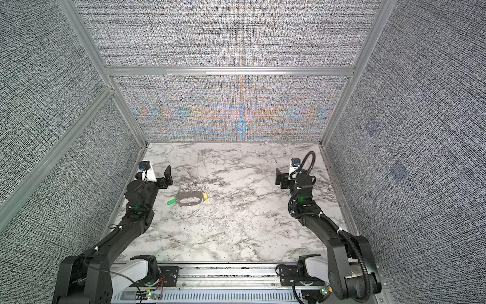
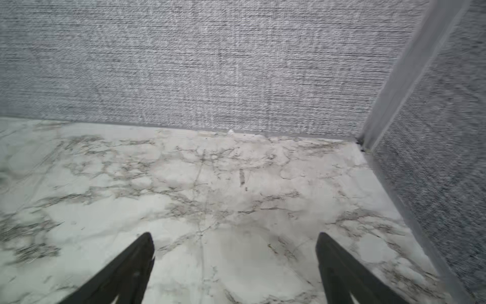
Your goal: Remove the keys from the keyring
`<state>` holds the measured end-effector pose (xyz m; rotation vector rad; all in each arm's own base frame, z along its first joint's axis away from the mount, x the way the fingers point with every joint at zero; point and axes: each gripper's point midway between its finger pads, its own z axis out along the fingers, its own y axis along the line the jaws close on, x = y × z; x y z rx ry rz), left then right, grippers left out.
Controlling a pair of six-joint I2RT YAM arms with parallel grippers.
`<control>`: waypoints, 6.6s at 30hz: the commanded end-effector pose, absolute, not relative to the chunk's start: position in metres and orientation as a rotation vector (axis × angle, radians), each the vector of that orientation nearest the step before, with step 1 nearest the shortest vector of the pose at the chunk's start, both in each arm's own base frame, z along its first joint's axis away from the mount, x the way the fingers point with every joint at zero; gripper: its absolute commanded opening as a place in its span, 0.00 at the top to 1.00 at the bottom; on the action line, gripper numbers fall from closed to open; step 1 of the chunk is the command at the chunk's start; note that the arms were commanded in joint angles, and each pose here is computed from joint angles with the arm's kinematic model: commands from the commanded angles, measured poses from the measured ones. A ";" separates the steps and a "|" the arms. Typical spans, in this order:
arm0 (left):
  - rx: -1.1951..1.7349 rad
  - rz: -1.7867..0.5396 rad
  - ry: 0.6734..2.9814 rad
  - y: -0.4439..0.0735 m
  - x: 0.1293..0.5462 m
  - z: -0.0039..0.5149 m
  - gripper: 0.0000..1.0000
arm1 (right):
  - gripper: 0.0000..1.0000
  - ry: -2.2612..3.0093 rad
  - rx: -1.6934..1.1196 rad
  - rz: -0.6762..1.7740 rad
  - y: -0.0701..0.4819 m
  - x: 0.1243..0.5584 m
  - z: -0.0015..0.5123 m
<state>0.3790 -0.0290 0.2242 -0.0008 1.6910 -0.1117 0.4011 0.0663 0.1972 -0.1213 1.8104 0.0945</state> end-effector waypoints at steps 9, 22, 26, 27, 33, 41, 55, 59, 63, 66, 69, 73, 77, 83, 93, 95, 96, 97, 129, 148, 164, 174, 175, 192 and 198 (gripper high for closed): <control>-0.111 -0.360 2.123 -0.114 0.365 0.138 0.12 | 0.03 2.092 -0.299 0.195 0.155 0.408 0.144; -0.132 -0.432 2.309 -0.149 0.354 0.082 0.10 | 0.03 2.209 -0.363 0.222 0.167 0.399 0.121; -0.117 -0.437 2.334 -0.156 0.354 0.072 0.09 | 0.03 2.224 -0.357 0.217 0.165 0.397 0.119; -0.115 -0.436 2.341 -0.156 0.354 0.069 0.09 | 0.03 2.229 -0.356 0.217 0.165 0.396 0.118; -0.089 -0.441 2.394 -0.165 0.352 0.054 0.08 | 0.03 2.249 -0.343 0.207 0.161 0.391 0.115; -0.067 -0.445 2.438 -0.172 0.346 0.038 0.08 | 0.03 2.264 -0.340 0.181 0.155 0.384 0.114; -0.088 -0.453 2.510 -0.171 0.314 0.025 0.08 | 0.02 2.305 -0.361 0.180 0.154 0.378 0.112; -0.114 -0.469 2.514 -0.167 0.302 0.025 0.08 | 0.03 2.322 -0.382 0.202 0.160 0.379 0.110; -0.125 -0.472 2.503 -0.161 0.293 0.035 0.08 | 0.03 2.344 -0.424 0.260 0.173 0.381 0.107; -0.126 -0.458 2.468 -0.155 0.290 0.052 0.08 | 0.03 2.340 -0.485 0.316 0.197 0.387 0.116; -0.159 -0.420 2.371 -0.145 0.298 0.088 0.07 | 0.05 2.366 -0.577 0.371 0.229 0.382 0.111; -0.296 -0.312 2.209 -0.117 0.313 0.138 0.05 | 0.05 2.382 -0.730 0.417 0.281 0.366 0.099; -0.328 -0.343 2.138 -0.105 0.323 0.167 0.04 | 0.05 2.397 -0.840 0.391 0.321 0.359 0.085; -0.369 -0.420 2.153 -0.090 0.337 0.164 0.04 | 0.04 2.456 -0.908 0.356 0.362 0.354 0.061; -0.341 -0.411 2.219 -0.086 0.341 0.152 0.03 | 0.01 2.471 -0.944 0.317 0.408 0.350 0.044; -0.338 -0.401 2.225 -0.084 0.339 0.149 0.03 | 0.01 2.480 -0.934 0.306 0.410 0.352 0.040; -0.338 -0.395 2.228 -0.082 0.339 0.148 0.03 | 0.01 2.488 -0.926 0.302 0.412 0.353 0.037; -0.336 -0.391 2.233 -0.081 0.338 0.147 0.03 | 0.01 2.488 -0.918 0.306 0.414 0.354 0.037; -0.167 -0.347 2.336 -0.090 0.342 0.131 0.05 | 0.01 2.451 -1.027 0.236 0.401 0.366 0.046; -0.045 -0.292 2.343 -0.097 0.344 0.136 0.13 | 0.01 2.435 -1.036 -0.011 0.365 0.378 0.029; 0.566 -0.261 2.448 -0.182 0.341 0.104 0.43 | 0.07 2.380 -0.978 0.151 0.331 0.385 0.061; 0.922 -0.132 2.536 -0.215 0.342 0.062 0.54 | 0.36 2.342 -0.719 0.154 0.237 0.386 0.096; 0.938 -0.104 2.556 -0.215 0.344 0.058 0.56 | 0.39 2.347 -0.710 0.147 0.232 0.384 0.096; 0.941 0.125 2.662 -0.198 0.349 0.034 0.69 | 0.50 2.421 -0.681 0.146 0.224 0.374 0.076; 0.915 0.144 2.673 -0.196 0.351 0.031 0.72 | 0.51 2.430 -0.688 0.157 0.227 0.375 0.075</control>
